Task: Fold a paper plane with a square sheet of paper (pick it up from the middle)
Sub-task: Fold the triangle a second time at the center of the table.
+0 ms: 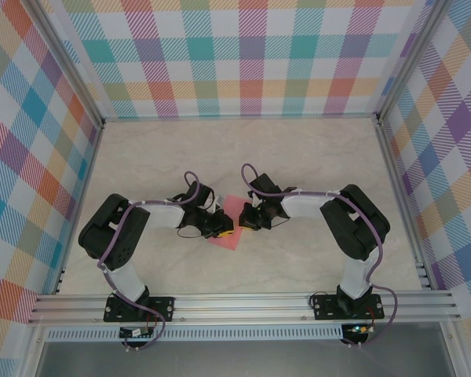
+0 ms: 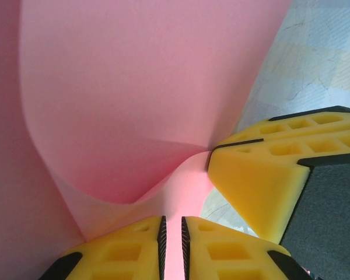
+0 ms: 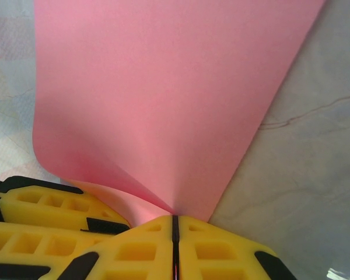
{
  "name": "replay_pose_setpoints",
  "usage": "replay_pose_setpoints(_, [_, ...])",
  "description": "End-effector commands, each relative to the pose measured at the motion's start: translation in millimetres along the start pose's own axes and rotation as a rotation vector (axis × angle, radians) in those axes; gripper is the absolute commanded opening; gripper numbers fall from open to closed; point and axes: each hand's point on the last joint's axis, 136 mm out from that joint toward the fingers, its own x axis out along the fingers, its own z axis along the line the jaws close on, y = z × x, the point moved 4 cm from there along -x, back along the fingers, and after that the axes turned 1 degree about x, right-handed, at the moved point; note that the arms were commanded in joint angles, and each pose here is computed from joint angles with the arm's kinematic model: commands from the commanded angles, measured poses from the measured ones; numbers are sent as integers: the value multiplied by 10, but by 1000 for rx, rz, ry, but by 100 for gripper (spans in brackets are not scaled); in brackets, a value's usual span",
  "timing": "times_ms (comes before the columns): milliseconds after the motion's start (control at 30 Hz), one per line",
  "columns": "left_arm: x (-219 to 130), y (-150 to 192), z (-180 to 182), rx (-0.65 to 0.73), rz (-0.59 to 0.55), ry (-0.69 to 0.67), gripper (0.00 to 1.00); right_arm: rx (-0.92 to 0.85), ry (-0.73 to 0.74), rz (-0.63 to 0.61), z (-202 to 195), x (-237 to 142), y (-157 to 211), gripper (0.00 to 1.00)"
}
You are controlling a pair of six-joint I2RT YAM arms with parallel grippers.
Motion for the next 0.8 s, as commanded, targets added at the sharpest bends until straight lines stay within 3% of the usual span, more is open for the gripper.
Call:
replay_pose_setpoints(0, [45,49,57,4,25,-41,17,-6,24,-12,-31,-36,27,8])
replay_pose_setpoints(333, [29,82,145,-9,23,-91,14,-3,33,-120,24,-313,3,18])
replay_pose_setpoints(767, [13,99,182,-14,18,-111,12,-31,-27,-47,169,-45,41,11])
